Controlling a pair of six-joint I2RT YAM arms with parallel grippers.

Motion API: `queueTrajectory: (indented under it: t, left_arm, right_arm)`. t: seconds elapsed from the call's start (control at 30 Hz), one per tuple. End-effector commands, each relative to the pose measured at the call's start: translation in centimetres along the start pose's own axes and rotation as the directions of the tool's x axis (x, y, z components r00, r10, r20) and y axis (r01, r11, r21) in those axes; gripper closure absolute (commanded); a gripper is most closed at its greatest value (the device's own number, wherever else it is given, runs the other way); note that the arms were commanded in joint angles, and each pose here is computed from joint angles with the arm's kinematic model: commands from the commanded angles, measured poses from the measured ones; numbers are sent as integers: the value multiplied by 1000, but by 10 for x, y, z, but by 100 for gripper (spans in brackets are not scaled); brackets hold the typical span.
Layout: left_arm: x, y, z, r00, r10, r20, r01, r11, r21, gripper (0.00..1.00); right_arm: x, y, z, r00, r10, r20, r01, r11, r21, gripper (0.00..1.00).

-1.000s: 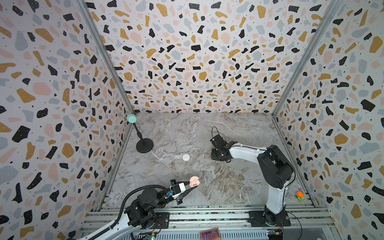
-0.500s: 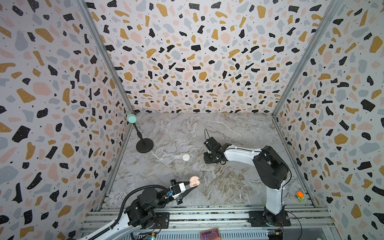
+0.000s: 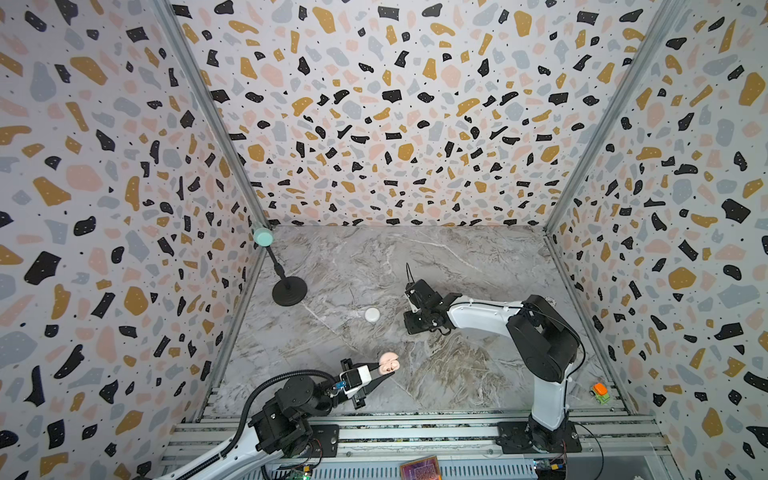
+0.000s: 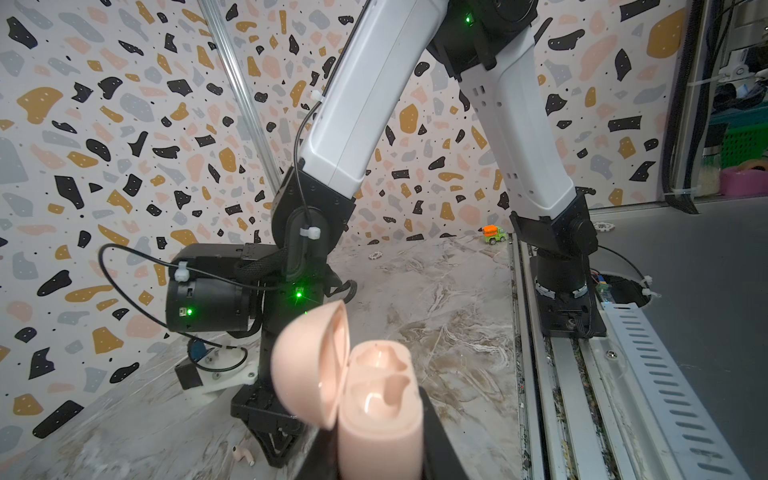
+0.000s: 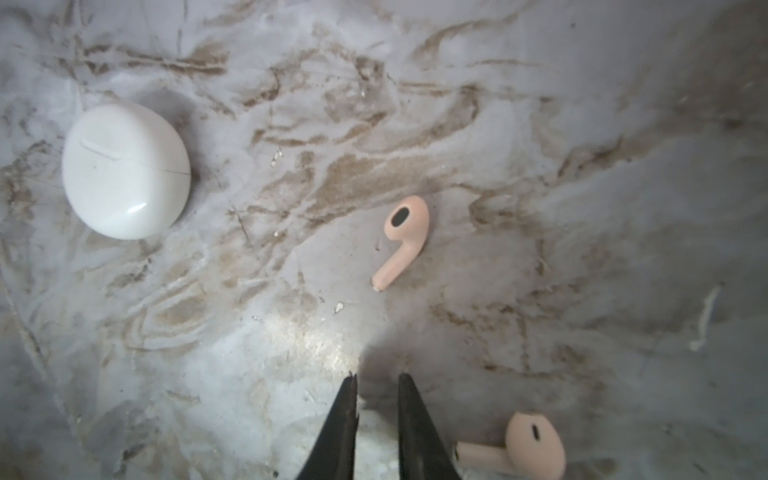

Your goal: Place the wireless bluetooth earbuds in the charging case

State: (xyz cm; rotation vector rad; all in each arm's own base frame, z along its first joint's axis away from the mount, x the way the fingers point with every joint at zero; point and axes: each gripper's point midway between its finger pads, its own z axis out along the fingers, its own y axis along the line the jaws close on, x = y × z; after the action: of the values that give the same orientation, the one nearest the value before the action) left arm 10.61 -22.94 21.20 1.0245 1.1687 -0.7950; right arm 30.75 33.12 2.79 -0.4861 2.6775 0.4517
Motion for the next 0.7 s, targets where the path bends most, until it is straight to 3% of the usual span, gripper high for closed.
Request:
queueTrajectory:
  t: [0.0,0.67]
  left_arm:
    - [-7,0,0,999,21,33,-20,1000,-4,100]
    - [-5,0,0,1000,18,25,-18,1000,-3,100]
  right_arm:
    - [7,-16,-6,1000,20,-7,-20,997,71,80]
    - [34,-45,-38,999,51,1,-51,986,159,80]
